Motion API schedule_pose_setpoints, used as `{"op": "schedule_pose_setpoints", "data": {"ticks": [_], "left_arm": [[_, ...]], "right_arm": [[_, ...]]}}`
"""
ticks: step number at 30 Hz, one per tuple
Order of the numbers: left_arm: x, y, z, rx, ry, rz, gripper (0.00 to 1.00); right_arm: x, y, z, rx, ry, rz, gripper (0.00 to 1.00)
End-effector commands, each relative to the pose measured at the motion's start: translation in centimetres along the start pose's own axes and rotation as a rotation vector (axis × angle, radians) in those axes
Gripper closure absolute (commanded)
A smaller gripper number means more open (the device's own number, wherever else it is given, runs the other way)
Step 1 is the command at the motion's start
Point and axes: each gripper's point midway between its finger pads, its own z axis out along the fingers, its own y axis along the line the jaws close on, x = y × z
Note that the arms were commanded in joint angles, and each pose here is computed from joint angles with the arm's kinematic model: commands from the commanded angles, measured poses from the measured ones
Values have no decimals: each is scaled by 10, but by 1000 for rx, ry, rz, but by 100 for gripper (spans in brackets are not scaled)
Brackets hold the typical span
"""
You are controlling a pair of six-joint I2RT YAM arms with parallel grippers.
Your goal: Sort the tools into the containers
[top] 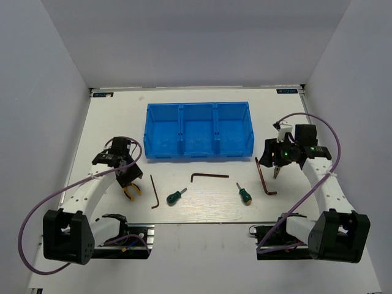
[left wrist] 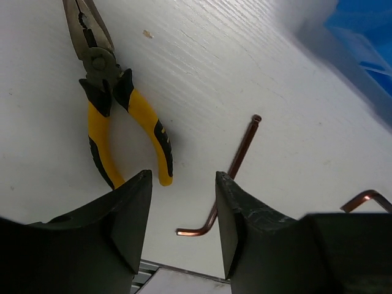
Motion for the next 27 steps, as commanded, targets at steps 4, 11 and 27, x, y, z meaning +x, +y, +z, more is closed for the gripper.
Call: {"op": "schedule_pose_setpoints", "data": {"ticks": [4,11,27], "left_arm": [[-2,2,21,-51,2,-5,44],[12,20,32,-124,32,16,45],[11,30,55,-212,25,41,100]], "right_arm": [[-9,-3,-1,19,-42,-9,37],[-8,-9,1,47,-39,-15,37],[-12,-15,-3,77,-40,-18,36]]}}
